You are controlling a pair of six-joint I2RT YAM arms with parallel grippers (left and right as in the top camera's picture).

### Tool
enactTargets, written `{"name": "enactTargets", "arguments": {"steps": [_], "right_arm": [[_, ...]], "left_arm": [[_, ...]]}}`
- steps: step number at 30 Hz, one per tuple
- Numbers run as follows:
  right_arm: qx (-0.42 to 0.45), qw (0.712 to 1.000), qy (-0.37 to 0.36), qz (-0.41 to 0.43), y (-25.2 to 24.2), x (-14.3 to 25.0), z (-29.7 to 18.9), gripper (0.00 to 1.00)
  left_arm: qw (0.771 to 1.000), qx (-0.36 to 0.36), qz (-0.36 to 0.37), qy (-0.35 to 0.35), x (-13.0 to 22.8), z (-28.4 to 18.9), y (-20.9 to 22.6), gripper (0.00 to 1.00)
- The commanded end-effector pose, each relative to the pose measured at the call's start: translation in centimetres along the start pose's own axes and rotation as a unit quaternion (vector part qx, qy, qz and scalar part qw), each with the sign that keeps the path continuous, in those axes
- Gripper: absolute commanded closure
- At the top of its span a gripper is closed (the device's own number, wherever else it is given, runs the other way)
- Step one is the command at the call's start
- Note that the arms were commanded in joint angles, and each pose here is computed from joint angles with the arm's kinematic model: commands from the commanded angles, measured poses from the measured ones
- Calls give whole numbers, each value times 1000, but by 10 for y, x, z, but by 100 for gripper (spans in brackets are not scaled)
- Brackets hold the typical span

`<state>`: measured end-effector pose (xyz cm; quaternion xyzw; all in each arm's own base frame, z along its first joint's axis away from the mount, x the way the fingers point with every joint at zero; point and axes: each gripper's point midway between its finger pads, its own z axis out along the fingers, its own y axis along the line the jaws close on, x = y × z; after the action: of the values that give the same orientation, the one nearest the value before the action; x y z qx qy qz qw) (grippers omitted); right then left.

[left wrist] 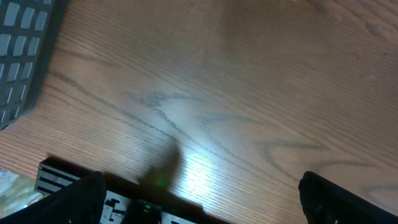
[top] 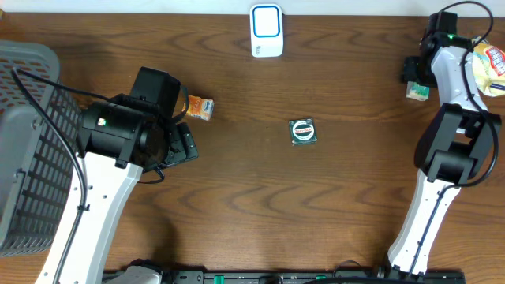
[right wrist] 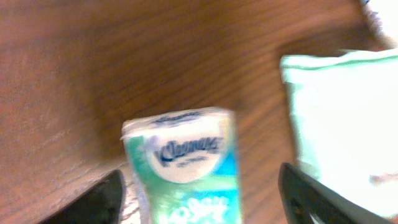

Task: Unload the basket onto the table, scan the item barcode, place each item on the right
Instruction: 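Carry the Kleenex pack to the right edge and drop it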

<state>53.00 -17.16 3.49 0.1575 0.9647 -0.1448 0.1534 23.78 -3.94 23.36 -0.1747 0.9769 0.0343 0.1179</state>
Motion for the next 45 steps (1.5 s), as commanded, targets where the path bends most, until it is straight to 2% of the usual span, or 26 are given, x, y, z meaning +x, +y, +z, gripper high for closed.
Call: {"name": "enactTargets", "arguments": {"steps": [1, 4, 7, 9, 17, 29, 38, 45], "right_arm": [[29, 998, -56, 22, -23, -27, -47, 42], [-23, 998, -57, 18, -5, -28, -52, 61], [-85, 995, -51, 13, 17, -26, -53, 88], [-111, 993, -49, 12, 26, -25, -53, 99], [-116, 993, -35, 9, 31, -16, -44, 99], [-104, 994, -22, 11, 32, 14, 5, 99], [23, 999, -17, 36, -34, 18, 17, 99], [35, 999, -7, 41, -46, 22, 17, 98]], "left_arm": [[1000, 0, -7, -3, -1, -2, 2, 3], [1000, 0, -7, -3, -1, -2, 2, 2], [1000, 0, -7, -3, -1, -2, 2, 2], [1000, 0, -7, -3, -1, -2, 2, 2], [1000, 0, -7, -3, -1, -2, 2, 2], [1000, 0, -7, -3, -1, -2, 2, 2], [1000, 0, -7, -3, -1, -2, 2, 2], [1000, 0, -7, -3, -1, -2, 2, 3]]}}
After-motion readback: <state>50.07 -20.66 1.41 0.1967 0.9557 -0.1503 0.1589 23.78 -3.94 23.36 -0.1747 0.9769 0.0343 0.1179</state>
